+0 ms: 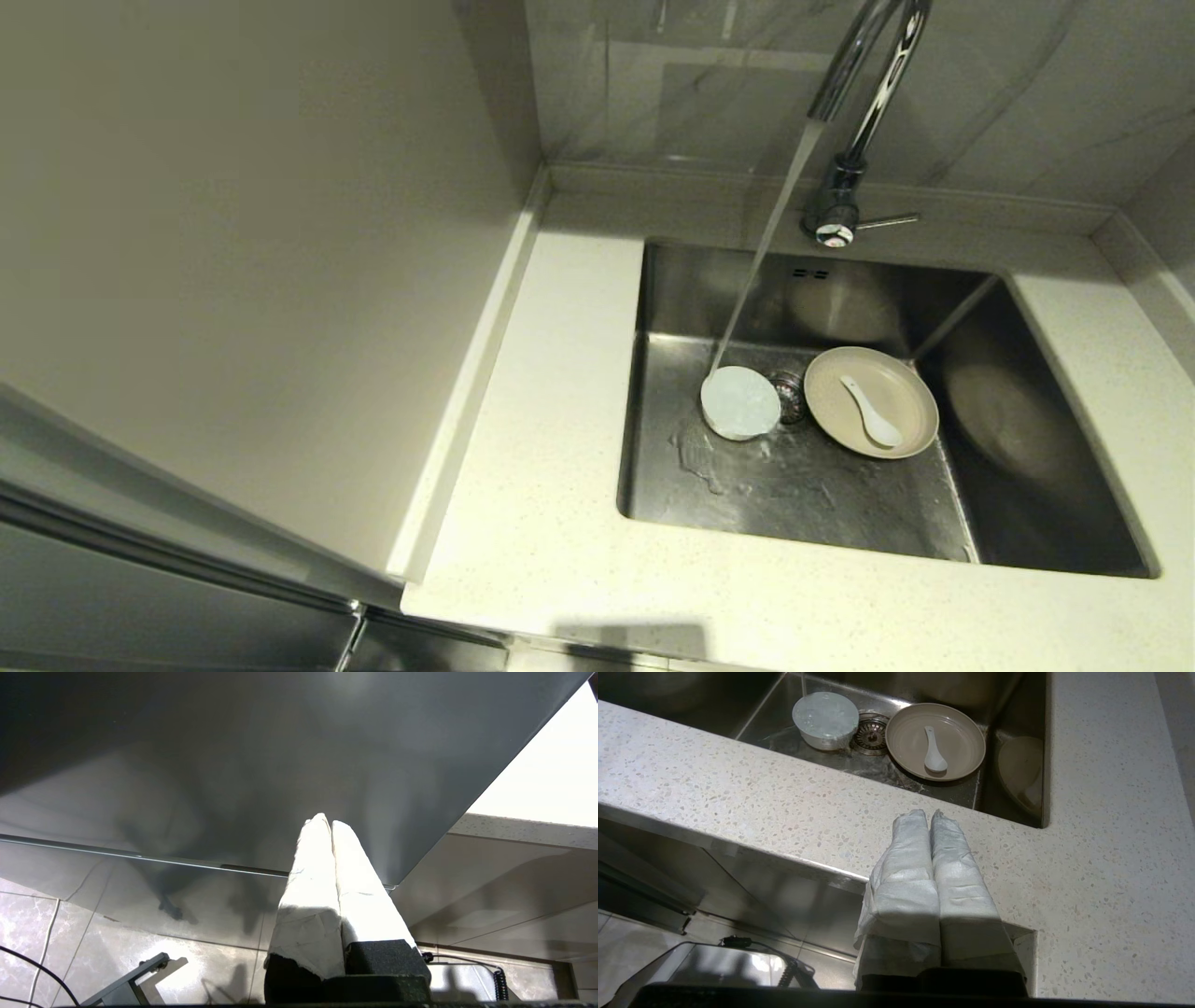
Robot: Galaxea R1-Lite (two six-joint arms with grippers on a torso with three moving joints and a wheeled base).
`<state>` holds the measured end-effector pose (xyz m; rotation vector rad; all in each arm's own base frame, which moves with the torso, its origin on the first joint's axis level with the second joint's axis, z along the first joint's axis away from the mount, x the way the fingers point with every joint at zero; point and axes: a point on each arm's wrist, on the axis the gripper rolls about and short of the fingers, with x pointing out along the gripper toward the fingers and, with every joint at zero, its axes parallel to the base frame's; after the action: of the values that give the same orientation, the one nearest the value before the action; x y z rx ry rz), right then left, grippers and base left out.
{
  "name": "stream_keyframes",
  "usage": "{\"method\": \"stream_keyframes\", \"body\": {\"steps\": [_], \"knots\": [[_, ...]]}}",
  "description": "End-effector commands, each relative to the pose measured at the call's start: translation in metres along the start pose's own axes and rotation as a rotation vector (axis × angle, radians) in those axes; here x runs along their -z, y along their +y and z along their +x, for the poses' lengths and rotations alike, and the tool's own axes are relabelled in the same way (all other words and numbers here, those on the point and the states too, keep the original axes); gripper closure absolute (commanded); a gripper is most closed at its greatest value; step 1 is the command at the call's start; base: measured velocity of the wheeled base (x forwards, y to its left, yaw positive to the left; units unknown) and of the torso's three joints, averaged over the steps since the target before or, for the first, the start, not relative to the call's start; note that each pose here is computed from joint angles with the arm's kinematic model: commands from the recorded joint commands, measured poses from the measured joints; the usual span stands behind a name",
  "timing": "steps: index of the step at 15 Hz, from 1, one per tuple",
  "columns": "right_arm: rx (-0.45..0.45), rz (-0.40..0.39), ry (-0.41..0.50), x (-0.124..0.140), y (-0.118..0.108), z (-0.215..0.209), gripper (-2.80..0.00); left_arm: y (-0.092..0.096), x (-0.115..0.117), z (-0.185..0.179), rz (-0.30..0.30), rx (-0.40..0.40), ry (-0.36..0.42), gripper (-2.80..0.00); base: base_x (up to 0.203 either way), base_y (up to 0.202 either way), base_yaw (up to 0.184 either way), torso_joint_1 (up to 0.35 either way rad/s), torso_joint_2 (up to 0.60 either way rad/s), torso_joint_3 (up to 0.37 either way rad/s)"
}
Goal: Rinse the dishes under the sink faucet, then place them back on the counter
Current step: Wait for the water to rinse the bowl
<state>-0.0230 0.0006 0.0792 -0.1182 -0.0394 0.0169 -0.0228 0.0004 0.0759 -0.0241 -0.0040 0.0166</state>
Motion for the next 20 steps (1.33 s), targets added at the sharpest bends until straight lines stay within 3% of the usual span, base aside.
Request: {"method": "stream_keyframes", "body": {"steps": [1,20], "knots": [[-0.001,0.000,0.001,-0.0001,0.0000,0.0002,0.00,0.0000,0.0000,-0.0002,-0.001,0.000,-0.004,0.00,0.000,0.000,0.000,0.000,0.00,0.000],[0.000,-0.007,0.003,0.0001,0.0000,0.0002,0.00,0.0000,0.0000,-0.0002,-0.001,0.000,-0.004,0.00,0.000,0.000,0.000,0.000,0.00,0.000]]}}
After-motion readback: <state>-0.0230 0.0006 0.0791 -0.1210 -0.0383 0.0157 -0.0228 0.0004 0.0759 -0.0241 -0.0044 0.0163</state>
